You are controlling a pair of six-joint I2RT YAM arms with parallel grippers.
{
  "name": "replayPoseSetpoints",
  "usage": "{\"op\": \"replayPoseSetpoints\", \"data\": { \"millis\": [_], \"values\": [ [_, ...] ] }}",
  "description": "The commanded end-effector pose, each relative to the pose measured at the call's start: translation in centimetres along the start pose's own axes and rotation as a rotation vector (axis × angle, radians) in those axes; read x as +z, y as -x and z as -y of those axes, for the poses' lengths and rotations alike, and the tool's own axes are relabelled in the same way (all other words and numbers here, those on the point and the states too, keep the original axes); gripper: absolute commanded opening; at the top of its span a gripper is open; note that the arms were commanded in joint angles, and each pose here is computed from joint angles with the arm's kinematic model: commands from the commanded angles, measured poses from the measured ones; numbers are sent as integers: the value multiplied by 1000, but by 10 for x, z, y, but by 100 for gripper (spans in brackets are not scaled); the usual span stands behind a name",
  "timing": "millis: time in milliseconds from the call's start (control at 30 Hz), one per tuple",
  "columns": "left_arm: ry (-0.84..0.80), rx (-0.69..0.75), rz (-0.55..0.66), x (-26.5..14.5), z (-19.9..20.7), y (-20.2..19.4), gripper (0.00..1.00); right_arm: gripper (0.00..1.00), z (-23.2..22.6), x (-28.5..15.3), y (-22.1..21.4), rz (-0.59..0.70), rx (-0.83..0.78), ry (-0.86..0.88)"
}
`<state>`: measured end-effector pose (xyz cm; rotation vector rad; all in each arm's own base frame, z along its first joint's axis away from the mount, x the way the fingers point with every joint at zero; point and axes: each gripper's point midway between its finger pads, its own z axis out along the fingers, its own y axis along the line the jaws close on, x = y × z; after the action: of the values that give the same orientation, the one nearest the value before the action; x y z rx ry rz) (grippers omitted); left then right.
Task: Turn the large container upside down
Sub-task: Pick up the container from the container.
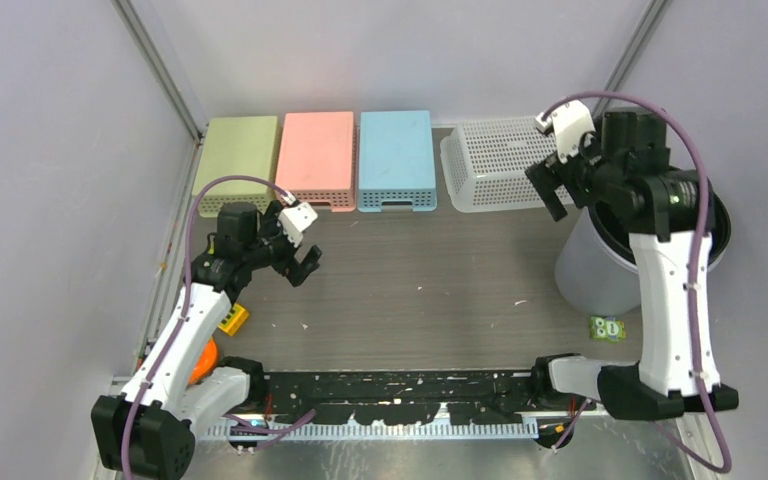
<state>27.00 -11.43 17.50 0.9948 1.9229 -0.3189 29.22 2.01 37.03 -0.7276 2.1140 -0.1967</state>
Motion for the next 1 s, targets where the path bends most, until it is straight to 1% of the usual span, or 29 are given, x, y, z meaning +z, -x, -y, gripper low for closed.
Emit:
{"op": "replayPoseSetpoints", "data": {
  "millis": [0,167,300,400,500,567,633,767,833,900,967],
  "values": [
    [-16,26,49,-3,1,11,100,100,3,-45,-53,-174,-158,-51],
    [-33,22,43,-3,3,12,100,100,20,-87,-91,-321,-284,-163],
    [-31,29,49,-5,4,12,100,100,11,-113,-110,-385,-294,-131],
    [-34,31,51,-5,5,12,100,100,6,-115,-117,-423,-292,-99],
    [-37,31,52,-4,5,13,100,100,-1,-102,-122,-454,-287,-47],
    [-37,30,52,-4,5,13,100,100,-5,-90,-123,-474,-259,1],
    [-35,33,55,-5,5,13,100,99,-8,-77,-120,-466,-195,58],
    [-31,40,61,-6,5,13,100,92,13,-55,-113,-427,29,109],
    [-32,38,61,-6,6,13,100,90,23,-45,-114,-412,112,130],
    [-33,37,60,-5,6,13,100,89,23,-37,-120,-415,150,170],
    [-34,39,59,-5,6,12,100,89,15,-34,-125,-416,147,212]
  ]
}}
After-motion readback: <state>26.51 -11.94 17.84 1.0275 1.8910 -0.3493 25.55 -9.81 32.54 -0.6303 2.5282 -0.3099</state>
